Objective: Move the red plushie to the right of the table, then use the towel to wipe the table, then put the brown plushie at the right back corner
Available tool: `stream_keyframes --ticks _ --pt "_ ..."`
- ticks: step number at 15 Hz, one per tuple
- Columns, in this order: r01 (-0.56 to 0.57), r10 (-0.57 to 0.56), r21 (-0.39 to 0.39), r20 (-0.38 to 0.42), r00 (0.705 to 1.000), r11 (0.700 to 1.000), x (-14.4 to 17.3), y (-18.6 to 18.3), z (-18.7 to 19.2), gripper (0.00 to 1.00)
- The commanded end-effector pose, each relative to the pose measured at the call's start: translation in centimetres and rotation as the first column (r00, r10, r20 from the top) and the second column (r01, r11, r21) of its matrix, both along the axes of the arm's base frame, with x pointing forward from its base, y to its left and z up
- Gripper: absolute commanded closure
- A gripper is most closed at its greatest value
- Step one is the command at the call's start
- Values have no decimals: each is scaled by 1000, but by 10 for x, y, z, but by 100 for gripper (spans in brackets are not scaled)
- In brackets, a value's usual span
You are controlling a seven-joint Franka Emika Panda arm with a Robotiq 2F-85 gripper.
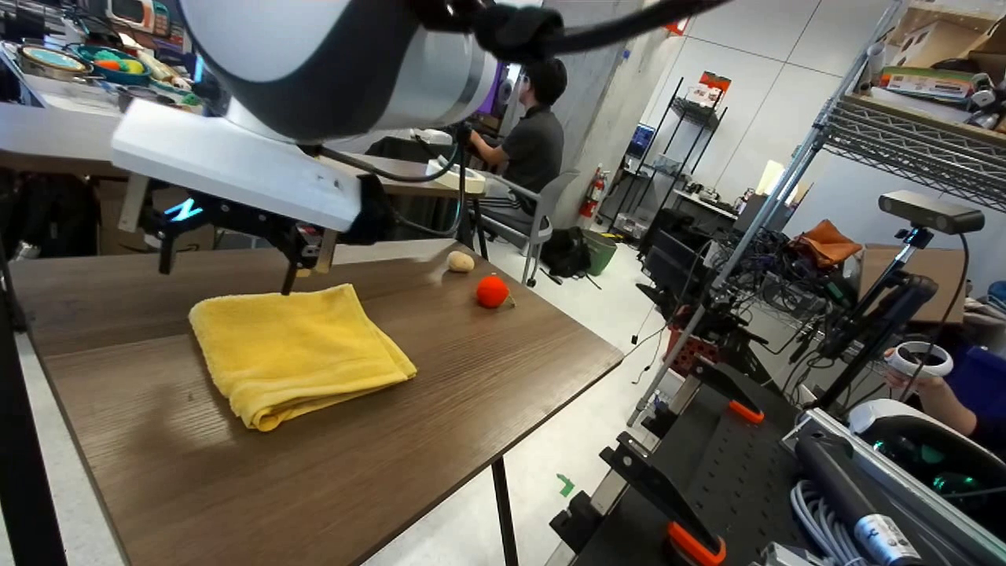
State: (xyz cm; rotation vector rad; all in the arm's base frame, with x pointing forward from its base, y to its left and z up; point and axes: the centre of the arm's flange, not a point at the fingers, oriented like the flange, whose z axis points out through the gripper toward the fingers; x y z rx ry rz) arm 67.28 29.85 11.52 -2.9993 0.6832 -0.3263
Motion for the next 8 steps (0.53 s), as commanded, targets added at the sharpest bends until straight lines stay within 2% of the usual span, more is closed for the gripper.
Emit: stream_keyframes --ticks 1,5,8 --pt "26 -28 -30 -84 996 999 -8 -26 -32 0" --pt "53 -62 -61 -166 984 997 -19 -50 -68 0" --pt "23 -29 -35 -173 985 999 -26 -63 -108 0"
